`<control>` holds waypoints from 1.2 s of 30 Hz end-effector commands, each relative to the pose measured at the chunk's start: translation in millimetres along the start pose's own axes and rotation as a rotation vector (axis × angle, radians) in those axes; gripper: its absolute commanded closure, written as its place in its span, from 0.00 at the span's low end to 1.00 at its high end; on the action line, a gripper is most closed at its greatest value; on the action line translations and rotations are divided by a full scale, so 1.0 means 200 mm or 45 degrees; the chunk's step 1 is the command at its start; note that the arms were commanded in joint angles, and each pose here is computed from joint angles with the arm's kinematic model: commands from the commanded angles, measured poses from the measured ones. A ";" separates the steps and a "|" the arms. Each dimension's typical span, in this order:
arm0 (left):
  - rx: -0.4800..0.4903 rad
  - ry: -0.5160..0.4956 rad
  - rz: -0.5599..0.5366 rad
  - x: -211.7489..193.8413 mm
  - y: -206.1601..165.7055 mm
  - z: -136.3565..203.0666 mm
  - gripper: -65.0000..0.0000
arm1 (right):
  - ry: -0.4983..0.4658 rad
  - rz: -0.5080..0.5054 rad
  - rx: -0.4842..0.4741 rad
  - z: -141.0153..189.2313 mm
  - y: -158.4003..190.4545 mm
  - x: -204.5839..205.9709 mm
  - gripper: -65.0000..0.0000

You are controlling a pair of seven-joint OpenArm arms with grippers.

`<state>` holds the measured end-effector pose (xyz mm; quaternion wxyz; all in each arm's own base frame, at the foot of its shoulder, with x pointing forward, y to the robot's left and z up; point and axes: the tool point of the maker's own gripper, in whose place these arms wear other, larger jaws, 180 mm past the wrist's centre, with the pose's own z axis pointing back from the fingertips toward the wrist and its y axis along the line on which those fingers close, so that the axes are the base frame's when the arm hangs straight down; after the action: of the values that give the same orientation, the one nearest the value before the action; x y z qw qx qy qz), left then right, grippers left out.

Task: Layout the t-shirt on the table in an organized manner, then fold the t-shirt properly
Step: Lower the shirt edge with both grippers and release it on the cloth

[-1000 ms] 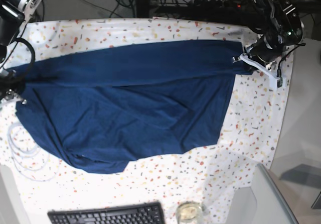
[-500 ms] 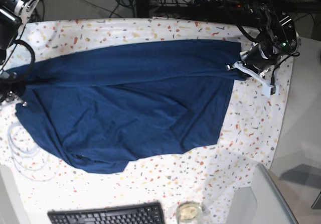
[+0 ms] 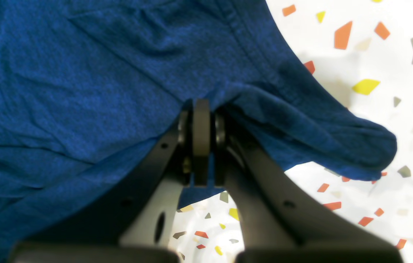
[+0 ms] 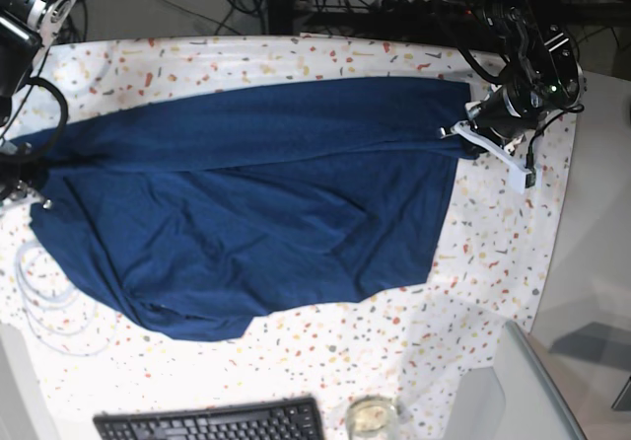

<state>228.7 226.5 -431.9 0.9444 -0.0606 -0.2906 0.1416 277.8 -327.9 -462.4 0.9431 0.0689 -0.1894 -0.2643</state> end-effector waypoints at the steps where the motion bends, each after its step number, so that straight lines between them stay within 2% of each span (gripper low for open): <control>1: -0.004 -0.050 -0.010 0.06 0.00 0.01 1.00 | -0.063 0.000 -0.011 0.04 -0.02 0.10 0.98; 3: -0.004 -0.048 -0.010 0.06 0.00 0.01 1.00 | -0.060 0.000 -0.012 0.04 -0.02 0.10 0.90; 6: -0.001 -0.050 -0.011 0.06 0.00 0.01 1.00 | -0.061 0.002 -0.012 0.04 -0.02 0.10 0.71; 8: -0.001 -0.050 -0.011 0.06 0.00 0.01 1.00 | -0.063 0.003 -0.012 0.05 -0.01 0.10 0.64; 11: -0.001 -0.054 -0.013 0.07 0.00 0.02 1.00 | -0.070 0.005 -0.012 0.05 -0.01 0.11 0.57; 13: -0.001 -0.061 -0.016 0.07 0.00 0.02 1.00 | -0.074 0.006 -0.012 0.05 -0.01 0.11 0.57; 14: -0.001 -0.063 -0.016 0.08 0.00 0.02 0.97 | -0.079 0.007 -0.014 0.05 -0.02 0.12 0.57; 17: 0.003 -0.066 -0.018 0.08 0.00 0.02 0.74 | -0.085 0.007 -0.014 0.06 -0.02 0.12 0.57; 21: 0.031 -0.080 0.009 0.09 0.06 0.04 0.60 | -0.115 0.025 -0.033 0.10 -0.04 0.18 0.55; 23: 0.043 -0.087 0.020 0.10 0.08 0.05 0.58 | -0.133 0.034 -0.035 0.12 -0.04 0.19 0.46; 25: 0.058 -0.099 0.031 0.11 0.10 0.06 0.58 | -0.150 0.041 -0.040 0.13 -0.04 0.22 0.30; 27: 0.083 -0.144 0.034 0.16 0.13 0.10 0.58 | -0.167 0.048 -0.044 0.15 -0.04 0.24 0.20; 31: 0.135 -0.272 0.016 0.28 0.17 0.25 0.58 | -0.276 0.125 -0.069 0.26 -0.04 0.30 0.25; 33: 0.152 -0.277 -0.001 0.27 0.18 0.29 0.59 | -0.344 0.196 -0.087 0.35 -0.02 0.31 0.30; 35: 0.158 -0.272 -0.026 0.25 0.17 0.32 0.61 | -0.386 0.280 -0.083 0.41 0.02 0.27 0.40; 36: 0.159 -0.255 -0.025 0.22 0.17 0.32 0.66 | -0.400 0.306 -0.080 0.43 0.04 0.24 0.48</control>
<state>214.8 272.4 -370.2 0.9187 0.0117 -0.3606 0.1608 277.6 -347.2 -377.4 0.9339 -0.0251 -0.3138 -0.1693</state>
